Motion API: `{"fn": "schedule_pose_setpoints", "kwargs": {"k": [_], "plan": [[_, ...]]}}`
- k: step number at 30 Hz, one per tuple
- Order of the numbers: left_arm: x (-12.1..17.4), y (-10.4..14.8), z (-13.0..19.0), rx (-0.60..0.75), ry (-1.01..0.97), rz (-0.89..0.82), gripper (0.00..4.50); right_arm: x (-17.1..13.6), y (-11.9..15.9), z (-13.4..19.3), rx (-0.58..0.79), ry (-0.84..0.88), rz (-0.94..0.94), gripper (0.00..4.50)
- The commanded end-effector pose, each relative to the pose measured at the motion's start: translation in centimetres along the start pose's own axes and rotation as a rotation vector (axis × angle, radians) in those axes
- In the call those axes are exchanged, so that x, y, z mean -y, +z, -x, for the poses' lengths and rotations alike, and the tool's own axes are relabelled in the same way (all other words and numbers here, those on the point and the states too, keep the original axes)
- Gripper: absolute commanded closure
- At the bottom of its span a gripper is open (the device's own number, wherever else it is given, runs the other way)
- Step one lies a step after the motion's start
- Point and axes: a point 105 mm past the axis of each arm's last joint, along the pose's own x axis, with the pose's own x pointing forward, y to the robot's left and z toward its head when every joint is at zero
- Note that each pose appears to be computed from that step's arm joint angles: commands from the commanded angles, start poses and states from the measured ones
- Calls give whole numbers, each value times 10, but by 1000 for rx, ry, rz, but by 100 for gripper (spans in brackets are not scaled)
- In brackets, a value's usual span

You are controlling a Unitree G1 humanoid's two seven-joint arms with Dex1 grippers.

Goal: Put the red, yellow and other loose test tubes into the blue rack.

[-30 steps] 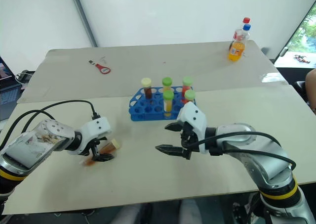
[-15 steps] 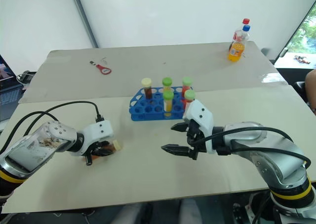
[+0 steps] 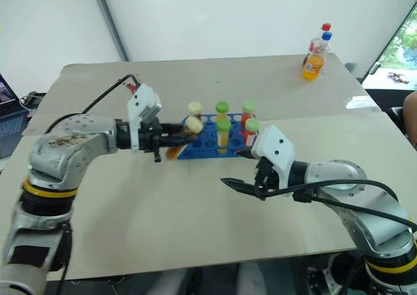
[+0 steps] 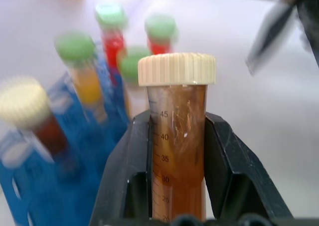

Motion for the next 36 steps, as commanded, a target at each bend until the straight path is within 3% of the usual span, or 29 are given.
{"fn": "schedule_pose_setpoints", "kwargs": {"k": [1,8,16,36], "plan": [[-24,21,-7,157,152,-65,363,2,10,9,-4,-23,26,50],[-40,3,-33,266,239,-19,363,3,8,15,-57,-66,18,50],[-36,-25,-43,242,248,14,363,5,5,21,-82,-108,-4,50],[-31,-53,-64,271,359,-20,363,4,-3,24,-103,-153,-41,50]]}}
